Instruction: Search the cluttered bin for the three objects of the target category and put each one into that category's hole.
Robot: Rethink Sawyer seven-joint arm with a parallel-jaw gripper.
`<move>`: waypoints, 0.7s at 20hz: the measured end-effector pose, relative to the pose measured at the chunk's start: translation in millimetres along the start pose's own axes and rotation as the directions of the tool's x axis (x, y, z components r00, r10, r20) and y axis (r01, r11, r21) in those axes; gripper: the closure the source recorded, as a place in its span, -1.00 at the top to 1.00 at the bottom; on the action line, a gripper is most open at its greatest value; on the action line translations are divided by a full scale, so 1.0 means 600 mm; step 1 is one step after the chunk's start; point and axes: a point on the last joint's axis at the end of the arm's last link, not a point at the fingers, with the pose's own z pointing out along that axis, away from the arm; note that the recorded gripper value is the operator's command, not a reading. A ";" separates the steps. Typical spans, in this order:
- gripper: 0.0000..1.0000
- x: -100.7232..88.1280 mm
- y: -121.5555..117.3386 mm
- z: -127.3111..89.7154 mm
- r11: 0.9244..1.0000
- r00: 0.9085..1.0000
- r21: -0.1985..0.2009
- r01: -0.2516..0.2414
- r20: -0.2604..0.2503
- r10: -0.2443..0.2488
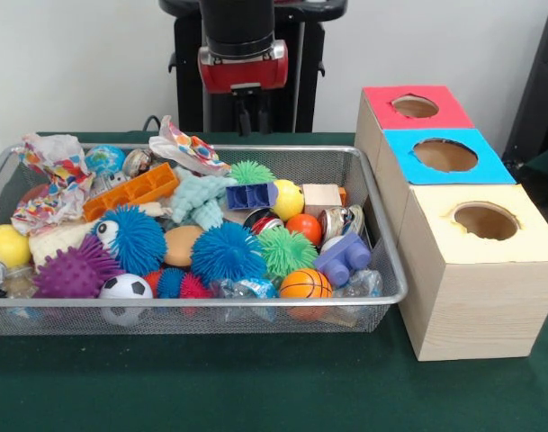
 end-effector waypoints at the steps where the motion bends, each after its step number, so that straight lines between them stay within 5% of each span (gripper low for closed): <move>1: 1.00 -0.002 0.004 0.000 1.000 1.000 -0.003 0.008 0.003 -0.008; 14: 1.00 -0.011 0.021 -0.006 0.999 1.000 -0.015 0.031 0.005 -0.031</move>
